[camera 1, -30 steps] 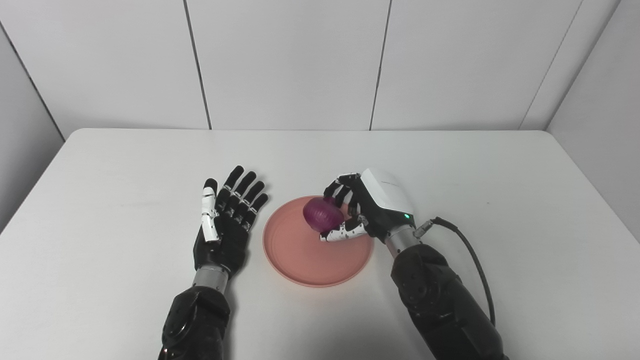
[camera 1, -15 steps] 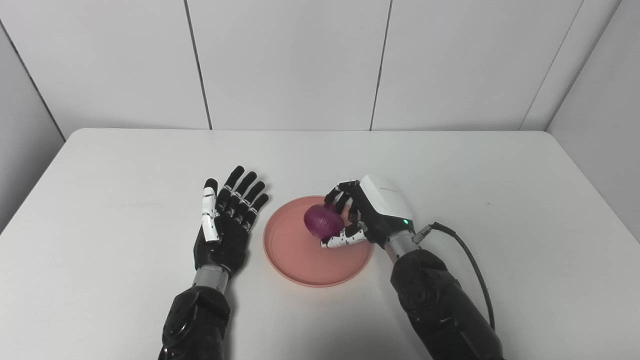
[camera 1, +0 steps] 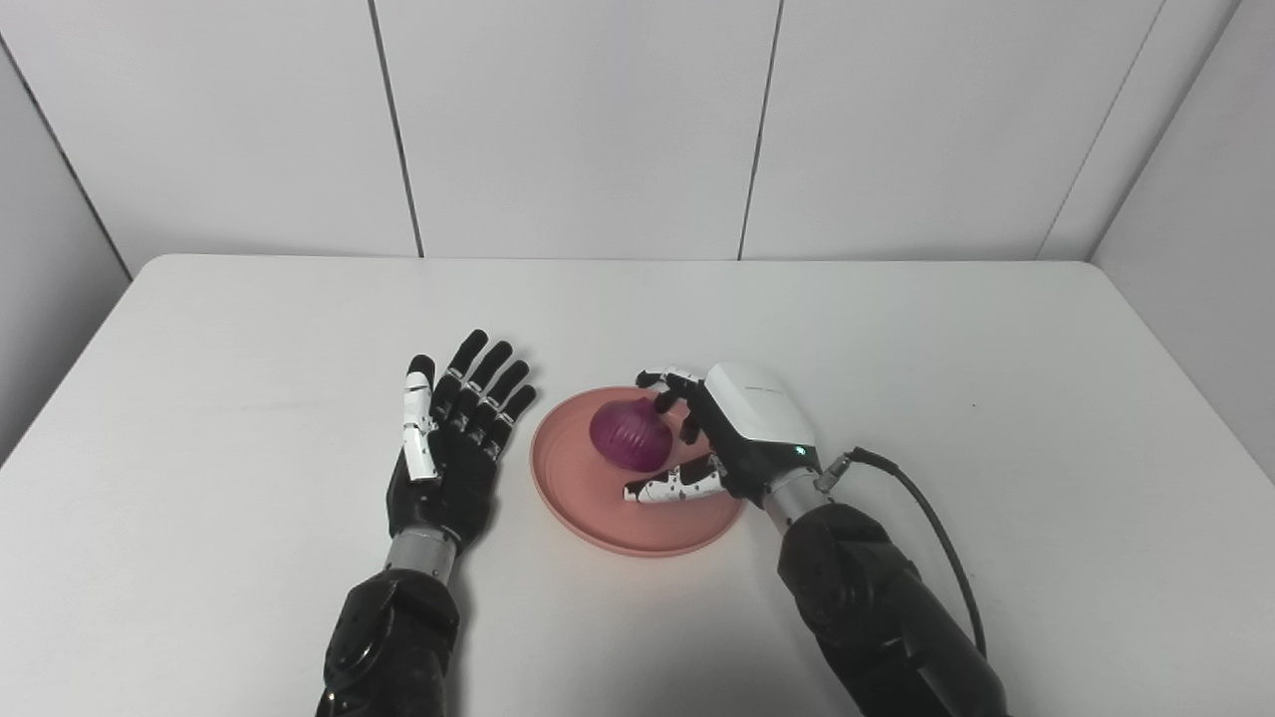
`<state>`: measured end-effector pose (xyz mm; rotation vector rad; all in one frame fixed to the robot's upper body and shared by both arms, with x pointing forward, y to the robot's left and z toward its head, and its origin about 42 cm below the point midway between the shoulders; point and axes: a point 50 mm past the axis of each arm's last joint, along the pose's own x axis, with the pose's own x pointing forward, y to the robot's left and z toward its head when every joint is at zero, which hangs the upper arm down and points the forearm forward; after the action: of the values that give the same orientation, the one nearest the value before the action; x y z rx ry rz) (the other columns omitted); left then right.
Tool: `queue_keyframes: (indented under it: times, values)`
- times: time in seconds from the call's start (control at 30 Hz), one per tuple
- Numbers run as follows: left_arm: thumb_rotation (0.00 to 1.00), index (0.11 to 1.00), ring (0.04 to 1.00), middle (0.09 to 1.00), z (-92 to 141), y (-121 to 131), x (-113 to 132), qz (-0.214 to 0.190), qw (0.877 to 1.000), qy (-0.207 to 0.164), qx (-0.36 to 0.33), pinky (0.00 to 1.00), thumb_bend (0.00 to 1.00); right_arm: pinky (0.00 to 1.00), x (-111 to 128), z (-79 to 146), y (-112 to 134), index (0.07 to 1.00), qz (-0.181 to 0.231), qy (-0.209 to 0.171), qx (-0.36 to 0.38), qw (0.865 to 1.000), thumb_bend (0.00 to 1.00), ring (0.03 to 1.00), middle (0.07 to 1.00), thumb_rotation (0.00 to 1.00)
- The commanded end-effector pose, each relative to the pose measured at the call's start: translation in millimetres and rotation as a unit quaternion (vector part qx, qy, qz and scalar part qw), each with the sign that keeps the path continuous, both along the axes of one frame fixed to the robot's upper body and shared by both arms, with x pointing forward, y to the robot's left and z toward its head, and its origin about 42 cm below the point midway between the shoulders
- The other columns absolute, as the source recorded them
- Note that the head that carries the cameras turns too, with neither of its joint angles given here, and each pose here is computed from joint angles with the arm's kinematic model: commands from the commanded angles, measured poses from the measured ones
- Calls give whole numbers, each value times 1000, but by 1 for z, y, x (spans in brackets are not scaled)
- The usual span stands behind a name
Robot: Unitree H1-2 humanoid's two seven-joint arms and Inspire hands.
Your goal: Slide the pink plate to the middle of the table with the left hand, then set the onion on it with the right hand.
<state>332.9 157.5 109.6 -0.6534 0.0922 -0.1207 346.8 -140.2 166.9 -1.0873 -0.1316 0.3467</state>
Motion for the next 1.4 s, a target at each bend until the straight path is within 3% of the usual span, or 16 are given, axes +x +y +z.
queue_keyframes:
  times: [0.0, 0.4, 0.63, 0.8, 1.03, 1.37]
  values:
    - [1000, 844, 855, 860, -10, -6, -4, 1, 1000, 30, -2, 861, 387, 389, 5, 19, 3, 838, 18, -37, -7, 999, 960, 559, 772, 360]
    - [1000, 845, 855, 860, -10, -7, -5, 2, 1000, 30, -4, 862, 388, 379, 2, 16, 3, 868, 21, -15, -20, 999, 957, 571, 815, 318]
    - [1000, 851, 859, 865, -11, -6, -4, 1, 1000, 29, -3, 865, 390, 367, -1, 22, 4, 892, 33, -25, -8, 999, 952, 555, 852, 315]
    - [1000, 850, 857, 866, -11, -7, -4, 2, 999, 31, -5, 865, 391, 401, -6, 35, 5, 898, 42, -39, 20, 998, 955, 567, 856, 324]
    - [1000, 846, 853, 861, -12, -7, -4, 1, 1000, 28, -2, 863, 391, 352, -16, 58, 0, 889, 49, -74, 69, 994, 950, 541, 845, 314]
    - [1000, 849, 857, 866, -12, -8, -3, 2, 1000, 28, -2, 863, 389, 380, -24, 93, -22, 905, 25, -93, 112, 989, 938, 553, 837, 352]
